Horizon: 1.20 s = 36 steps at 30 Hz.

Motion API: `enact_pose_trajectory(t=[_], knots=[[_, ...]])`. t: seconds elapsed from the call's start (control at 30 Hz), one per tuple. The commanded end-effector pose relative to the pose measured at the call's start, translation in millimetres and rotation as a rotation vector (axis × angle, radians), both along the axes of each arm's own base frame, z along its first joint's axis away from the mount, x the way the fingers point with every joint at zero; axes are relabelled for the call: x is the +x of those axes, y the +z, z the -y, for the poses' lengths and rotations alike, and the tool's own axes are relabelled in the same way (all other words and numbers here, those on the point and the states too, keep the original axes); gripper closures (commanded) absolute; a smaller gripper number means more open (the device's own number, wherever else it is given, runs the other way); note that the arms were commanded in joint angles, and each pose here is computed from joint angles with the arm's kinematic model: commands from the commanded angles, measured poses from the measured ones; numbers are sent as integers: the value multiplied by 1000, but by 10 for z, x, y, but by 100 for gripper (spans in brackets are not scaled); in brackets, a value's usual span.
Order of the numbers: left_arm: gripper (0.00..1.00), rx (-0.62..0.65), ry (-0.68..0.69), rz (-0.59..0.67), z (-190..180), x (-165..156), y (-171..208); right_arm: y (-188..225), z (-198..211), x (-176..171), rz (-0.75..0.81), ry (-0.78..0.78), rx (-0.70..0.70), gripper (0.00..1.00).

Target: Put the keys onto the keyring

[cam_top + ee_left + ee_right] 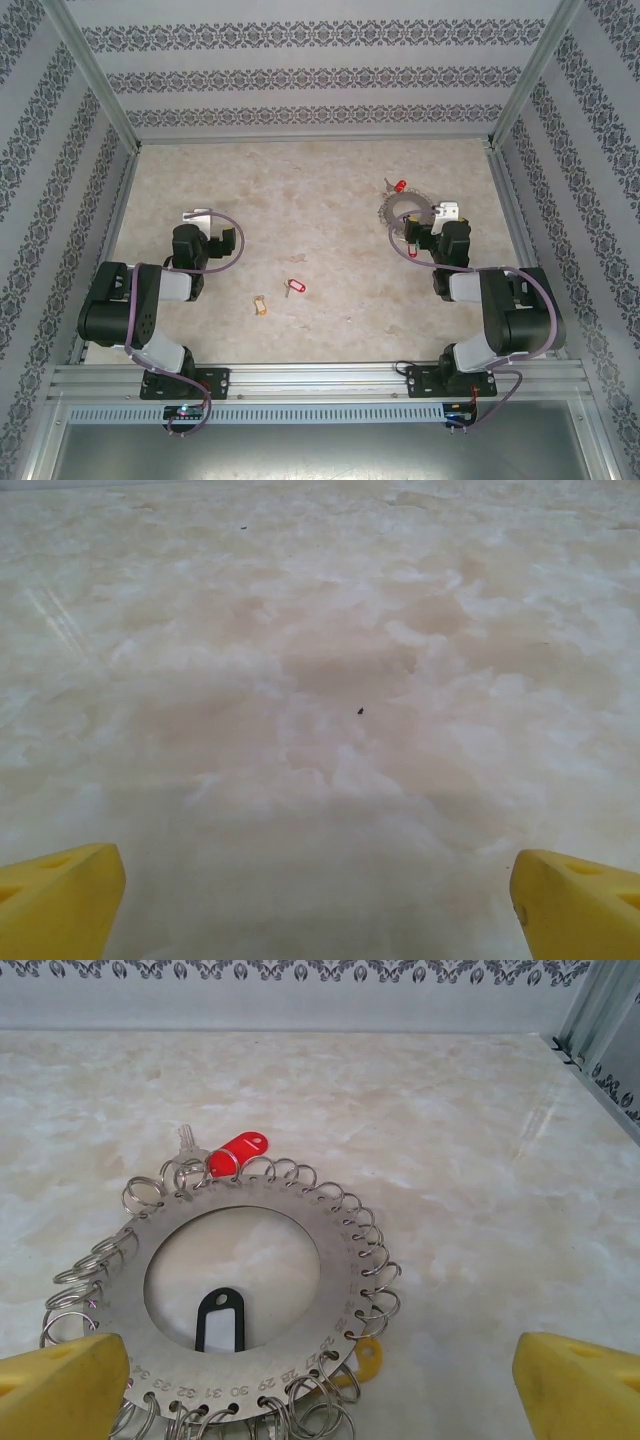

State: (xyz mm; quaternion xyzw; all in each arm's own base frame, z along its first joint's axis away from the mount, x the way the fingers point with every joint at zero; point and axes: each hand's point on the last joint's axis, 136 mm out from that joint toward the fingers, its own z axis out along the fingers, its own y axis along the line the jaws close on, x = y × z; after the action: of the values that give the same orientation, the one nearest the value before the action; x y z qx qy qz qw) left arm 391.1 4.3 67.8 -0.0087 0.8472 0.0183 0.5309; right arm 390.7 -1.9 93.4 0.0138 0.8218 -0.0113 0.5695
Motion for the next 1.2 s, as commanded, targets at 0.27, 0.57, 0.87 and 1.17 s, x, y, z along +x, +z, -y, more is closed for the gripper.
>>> enact_pose_trajectory(t=[0.27, 0.57, 0.87, 1.17], knots=[[1, 6, -8, 52, -3, 79, 154, 113, -43, 74, 33, 21, 14, 2], [1, 6, -8, 52, -3, 81, 157, 117, -42, 75, 34, 22, 18, 2], [0, 6, -32, 63, 34, 61, 175, 140, -107, 69, 36, 65, 16, 2], [1, 3, 8, 121, -27, -53, 344, 216, -153, 54, 31, 79, 1, 2]])
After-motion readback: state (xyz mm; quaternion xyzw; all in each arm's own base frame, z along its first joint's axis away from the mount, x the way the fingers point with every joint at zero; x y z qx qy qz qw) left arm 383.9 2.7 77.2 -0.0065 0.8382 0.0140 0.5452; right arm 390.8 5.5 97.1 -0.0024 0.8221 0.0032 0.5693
